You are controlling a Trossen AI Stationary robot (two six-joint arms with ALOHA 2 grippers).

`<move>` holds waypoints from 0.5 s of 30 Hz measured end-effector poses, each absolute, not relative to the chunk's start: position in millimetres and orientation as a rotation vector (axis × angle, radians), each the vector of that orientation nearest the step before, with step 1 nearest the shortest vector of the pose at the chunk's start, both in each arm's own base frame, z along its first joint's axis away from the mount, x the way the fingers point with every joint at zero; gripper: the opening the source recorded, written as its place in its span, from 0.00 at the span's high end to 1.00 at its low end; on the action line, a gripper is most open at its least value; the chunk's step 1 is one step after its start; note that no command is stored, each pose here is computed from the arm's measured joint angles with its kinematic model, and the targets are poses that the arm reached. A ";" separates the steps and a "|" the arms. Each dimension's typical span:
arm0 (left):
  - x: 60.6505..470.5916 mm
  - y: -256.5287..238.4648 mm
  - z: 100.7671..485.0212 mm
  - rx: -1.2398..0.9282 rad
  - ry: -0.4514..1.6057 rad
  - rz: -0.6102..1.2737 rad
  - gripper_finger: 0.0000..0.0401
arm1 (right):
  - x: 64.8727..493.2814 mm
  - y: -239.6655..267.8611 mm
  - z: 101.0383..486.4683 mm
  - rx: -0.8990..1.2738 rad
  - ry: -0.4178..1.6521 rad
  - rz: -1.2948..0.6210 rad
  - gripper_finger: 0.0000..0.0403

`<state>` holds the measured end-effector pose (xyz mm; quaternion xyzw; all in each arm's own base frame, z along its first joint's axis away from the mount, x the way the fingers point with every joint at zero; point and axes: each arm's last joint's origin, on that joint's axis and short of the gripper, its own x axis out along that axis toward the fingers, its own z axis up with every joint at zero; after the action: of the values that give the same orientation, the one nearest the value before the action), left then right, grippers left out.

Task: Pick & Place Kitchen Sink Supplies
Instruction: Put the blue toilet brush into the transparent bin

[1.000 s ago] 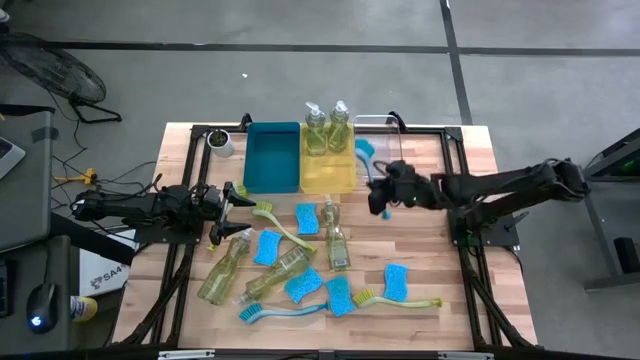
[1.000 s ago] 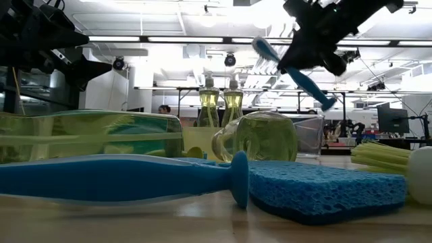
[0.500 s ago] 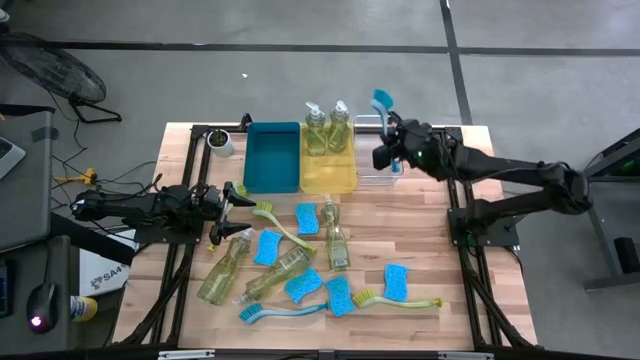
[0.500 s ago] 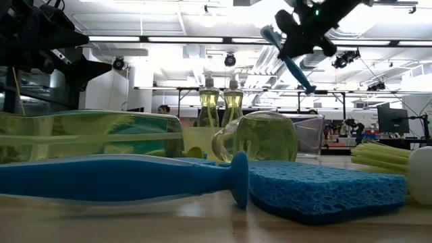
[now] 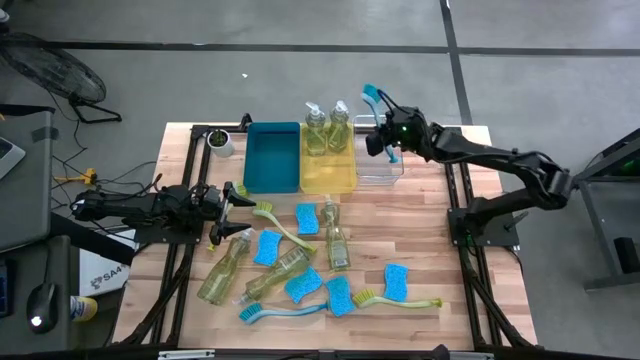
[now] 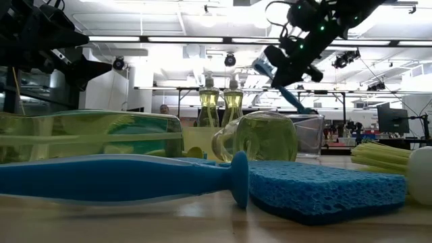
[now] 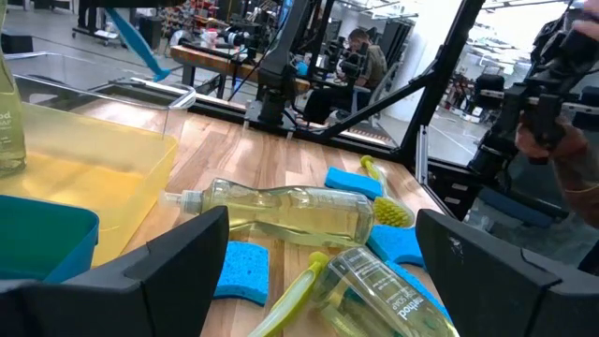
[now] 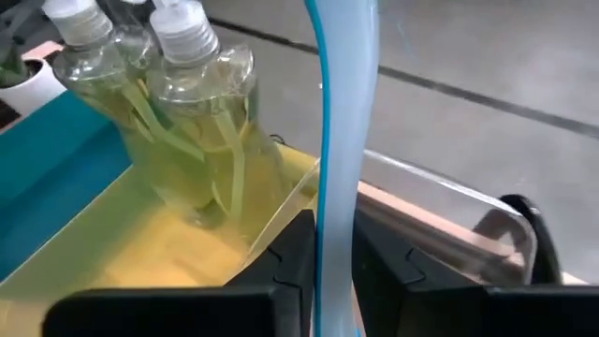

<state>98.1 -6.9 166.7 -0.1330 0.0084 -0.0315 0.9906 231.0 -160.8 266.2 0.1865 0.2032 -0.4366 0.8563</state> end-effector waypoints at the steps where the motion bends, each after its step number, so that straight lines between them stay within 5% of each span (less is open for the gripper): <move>1: 98.1 -6.9 166.7 -0.267 0.016 -0.063 0.15 | 230.8 -162.9 264.8 0.398 0.431 -0.914 0.89; 15: 98.1 -6.9 166.7 -0.267 0.017 -0.063 0.15 | 223.2 -170.8 274.7 0.512 0.506 -0.815 0.84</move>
<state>98.1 -6.9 166.7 -0.1330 0.0084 -0.0316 0.9906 223.2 -170.8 274.7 0.2436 0.2408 -0.3876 0.8558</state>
